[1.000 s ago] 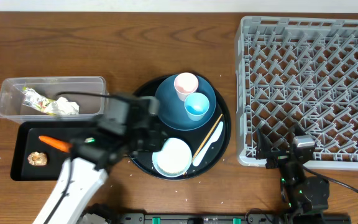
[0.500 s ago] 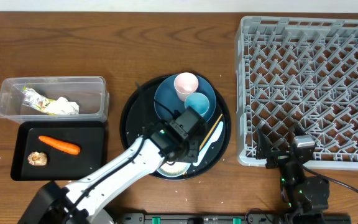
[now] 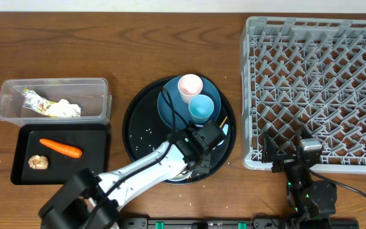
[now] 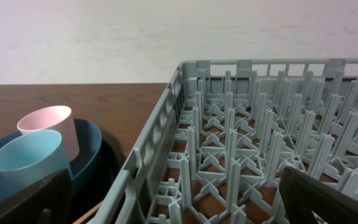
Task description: Sort waste into correct bins and load items into the dishwasher rack
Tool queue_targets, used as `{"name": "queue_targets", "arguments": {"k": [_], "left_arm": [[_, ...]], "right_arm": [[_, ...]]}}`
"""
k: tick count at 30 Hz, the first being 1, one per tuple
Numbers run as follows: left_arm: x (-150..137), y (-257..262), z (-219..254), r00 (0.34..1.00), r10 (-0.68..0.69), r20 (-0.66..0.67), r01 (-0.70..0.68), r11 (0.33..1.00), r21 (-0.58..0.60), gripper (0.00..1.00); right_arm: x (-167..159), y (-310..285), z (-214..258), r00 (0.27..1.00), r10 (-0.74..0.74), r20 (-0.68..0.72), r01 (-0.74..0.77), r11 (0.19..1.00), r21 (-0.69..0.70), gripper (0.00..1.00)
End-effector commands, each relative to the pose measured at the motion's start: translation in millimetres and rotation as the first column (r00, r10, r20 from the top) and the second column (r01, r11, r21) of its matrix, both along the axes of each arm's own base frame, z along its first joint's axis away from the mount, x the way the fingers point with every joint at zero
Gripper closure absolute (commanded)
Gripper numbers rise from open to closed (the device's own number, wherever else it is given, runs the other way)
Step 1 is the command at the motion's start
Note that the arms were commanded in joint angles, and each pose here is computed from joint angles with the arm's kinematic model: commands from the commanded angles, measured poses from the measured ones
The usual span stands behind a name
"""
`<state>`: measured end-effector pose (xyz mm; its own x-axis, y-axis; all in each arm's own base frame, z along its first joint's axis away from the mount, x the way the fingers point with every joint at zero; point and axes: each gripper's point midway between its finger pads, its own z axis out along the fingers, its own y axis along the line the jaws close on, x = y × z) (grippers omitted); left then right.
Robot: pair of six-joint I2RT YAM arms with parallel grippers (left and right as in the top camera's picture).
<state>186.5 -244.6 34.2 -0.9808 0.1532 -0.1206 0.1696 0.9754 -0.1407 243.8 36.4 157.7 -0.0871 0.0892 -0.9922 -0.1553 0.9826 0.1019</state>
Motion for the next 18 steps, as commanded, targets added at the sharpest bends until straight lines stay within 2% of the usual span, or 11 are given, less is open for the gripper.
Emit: {"name": "queue_targets", "arguments": {"k": [1,18], "left_arm": [[6.5,1.5,-2.7,1.000,0.019,0.025,-0.020,0.999,0.029,0.76],[6.2,2.1,-7.6,1.000,0.020,0.023,-0.020,0.999,0.032,0.78]], "right_arm": [[0.2,-2.5,-0.8,1.000,-0.010,-0.003,0.010,1.000,0.005,0.01],[0.2,-2.5,-0.8,1.000,-0.010,-0.003,0.010,1.000,0.005,0.01]]}}
